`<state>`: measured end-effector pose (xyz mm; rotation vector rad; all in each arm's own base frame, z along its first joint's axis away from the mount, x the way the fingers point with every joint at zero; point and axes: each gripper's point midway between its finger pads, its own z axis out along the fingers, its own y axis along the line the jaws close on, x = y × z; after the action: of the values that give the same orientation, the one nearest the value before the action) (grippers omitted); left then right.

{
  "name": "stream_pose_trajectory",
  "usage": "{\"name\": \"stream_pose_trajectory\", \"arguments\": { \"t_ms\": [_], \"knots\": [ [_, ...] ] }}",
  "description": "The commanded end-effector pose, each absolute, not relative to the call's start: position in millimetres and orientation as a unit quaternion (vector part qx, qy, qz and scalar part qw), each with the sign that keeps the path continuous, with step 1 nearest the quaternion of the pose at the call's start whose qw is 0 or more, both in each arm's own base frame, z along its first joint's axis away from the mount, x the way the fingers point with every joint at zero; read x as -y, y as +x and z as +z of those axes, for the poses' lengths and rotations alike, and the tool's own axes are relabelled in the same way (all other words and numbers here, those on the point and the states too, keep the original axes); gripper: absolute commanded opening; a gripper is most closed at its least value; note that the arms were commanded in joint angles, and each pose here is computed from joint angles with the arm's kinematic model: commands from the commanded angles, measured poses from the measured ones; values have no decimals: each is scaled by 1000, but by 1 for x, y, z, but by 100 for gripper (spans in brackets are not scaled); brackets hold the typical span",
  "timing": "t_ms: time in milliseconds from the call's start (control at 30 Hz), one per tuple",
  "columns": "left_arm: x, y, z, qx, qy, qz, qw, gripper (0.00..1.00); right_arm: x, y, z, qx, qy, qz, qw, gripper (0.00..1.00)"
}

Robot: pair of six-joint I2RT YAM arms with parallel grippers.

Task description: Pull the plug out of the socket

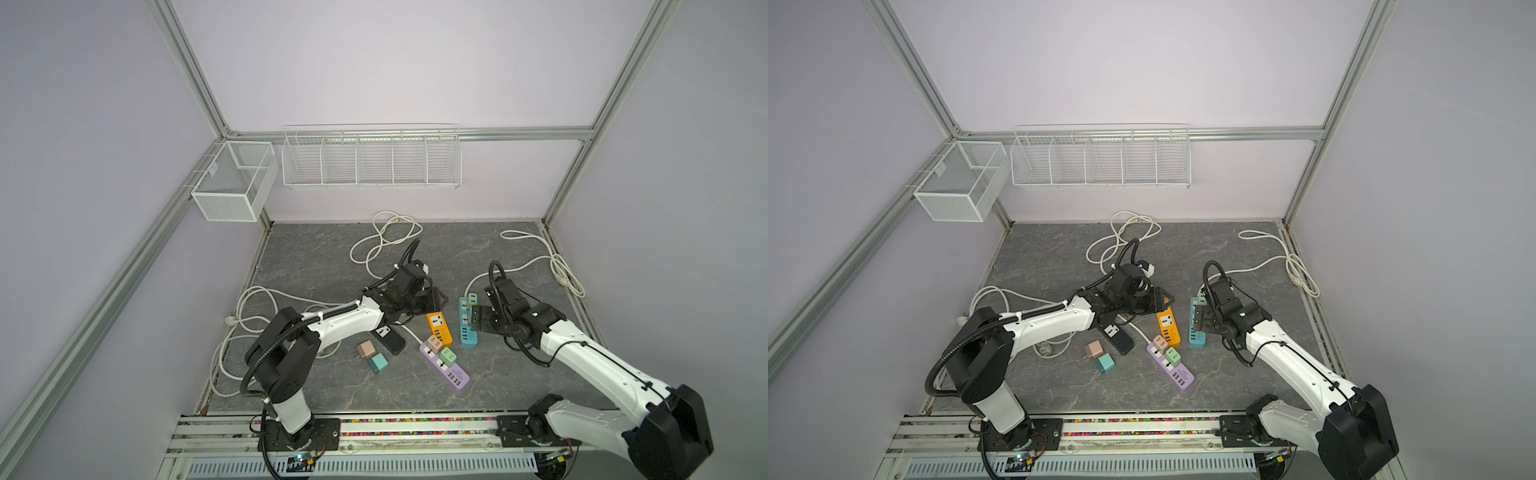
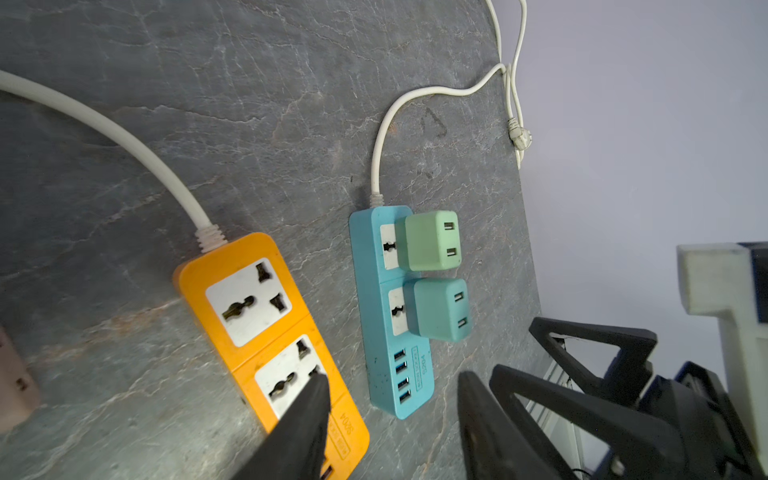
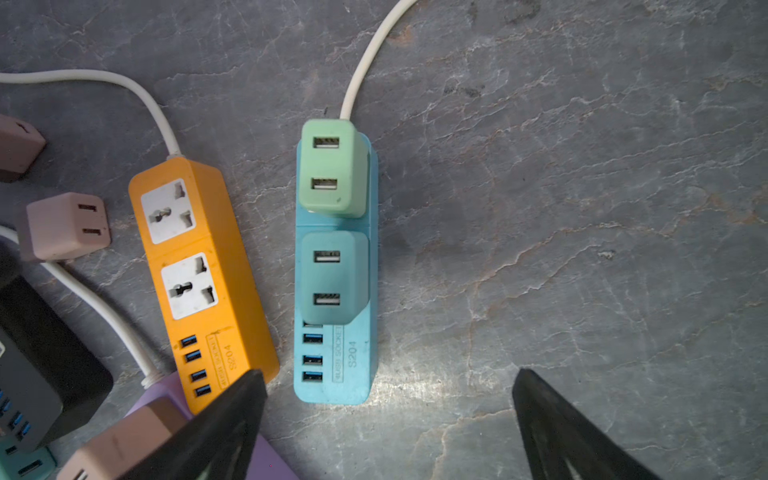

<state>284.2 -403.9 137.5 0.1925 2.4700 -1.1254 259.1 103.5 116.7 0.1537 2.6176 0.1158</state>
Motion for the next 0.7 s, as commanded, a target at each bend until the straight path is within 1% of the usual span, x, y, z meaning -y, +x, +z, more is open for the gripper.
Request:
{"name": "stream_pose_trajectory", "arguments": {
  "t_ms": [0, 200, 367, 433, 667],
  "knots": [
    [424, 285, 141, -880, 78, -421, 205, 51, -106, 267, 121, -966, 45, 59, 248, 96],
    [441, 287, 125, -884, 79, -421, 189, 51, -111, 281, 111, -968, 53, 82, 230, 90],
    [452, 288, 109, -888, 79, -418, 176, 49, -113, 287, 101, -971, 48, 78, 219, 83],
    [457, 288, 104, -889, 77, -419, 168, 47, -117, 298, 109, -969, 48, 83, 229, 80],
    [468, 290, 84, -895, 70, -415, 148, 43, -124, 311, 100, -971, 41, 81, 220, 69]
  ]
}}
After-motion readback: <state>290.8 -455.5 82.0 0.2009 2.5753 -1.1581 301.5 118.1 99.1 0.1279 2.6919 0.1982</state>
